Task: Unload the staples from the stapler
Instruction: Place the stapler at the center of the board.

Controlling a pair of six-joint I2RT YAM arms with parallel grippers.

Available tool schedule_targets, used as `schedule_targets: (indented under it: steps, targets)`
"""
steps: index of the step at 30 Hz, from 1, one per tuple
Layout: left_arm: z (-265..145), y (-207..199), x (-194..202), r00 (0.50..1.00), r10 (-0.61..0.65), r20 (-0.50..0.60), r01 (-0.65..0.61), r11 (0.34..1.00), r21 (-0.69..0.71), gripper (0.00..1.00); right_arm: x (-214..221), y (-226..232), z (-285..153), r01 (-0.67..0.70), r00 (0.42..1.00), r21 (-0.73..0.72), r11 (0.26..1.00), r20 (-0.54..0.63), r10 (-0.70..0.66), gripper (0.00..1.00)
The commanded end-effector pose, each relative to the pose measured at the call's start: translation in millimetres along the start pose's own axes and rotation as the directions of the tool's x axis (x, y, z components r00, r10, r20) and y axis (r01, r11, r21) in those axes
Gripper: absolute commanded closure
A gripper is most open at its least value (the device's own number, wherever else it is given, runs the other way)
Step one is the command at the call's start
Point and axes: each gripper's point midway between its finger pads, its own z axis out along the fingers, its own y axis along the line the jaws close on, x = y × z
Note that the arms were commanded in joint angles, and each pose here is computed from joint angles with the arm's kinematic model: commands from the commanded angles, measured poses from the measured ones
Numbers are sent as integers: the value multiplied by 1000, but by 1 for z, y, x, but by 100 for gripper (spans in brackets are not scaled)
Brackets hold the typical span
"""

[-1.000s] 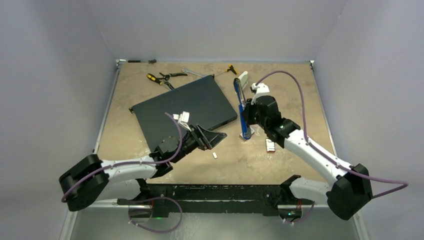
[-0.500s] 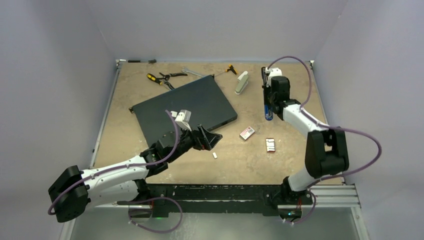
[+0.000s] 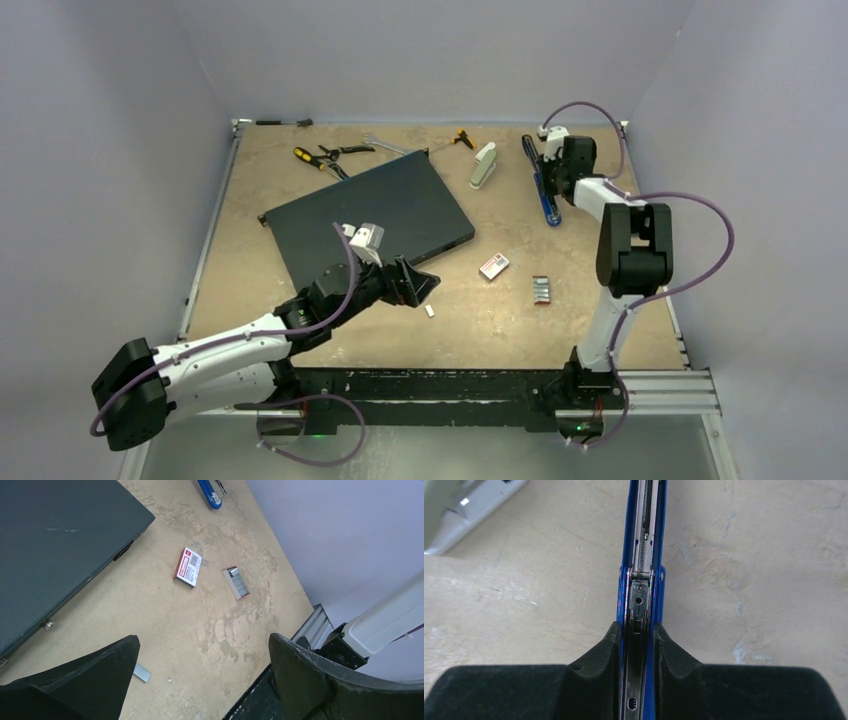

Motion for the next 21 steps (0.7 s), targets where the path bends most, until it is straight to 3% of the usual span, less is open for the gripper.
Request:
schedule_targets:
  steps: [1,5,12,16,21]
  targets:
    - [2,0,-13,998,52,18,-52,998,-26,0,-31,4,8,57,995,-51,997,83,-52,100]
    - [3,10,-15,997,80,18,-79,994,-78,0,-16,4,18,52,998,-45,998,47,-50,97]
    - [9,22,-30,984,170,53,-158,972,-173,0,-21,-1,10,26,998,-11,1000,50,-26,63]
    - [23,16,-52,964,251,88,-229,953,-200,0,-43,-8,-12,-35,994,34,999,104,31,50]
    - [63,4,-72,941,334,51,-316,924,-215,0,-75,-4,-46,-189,963,21,982,202,181,41]
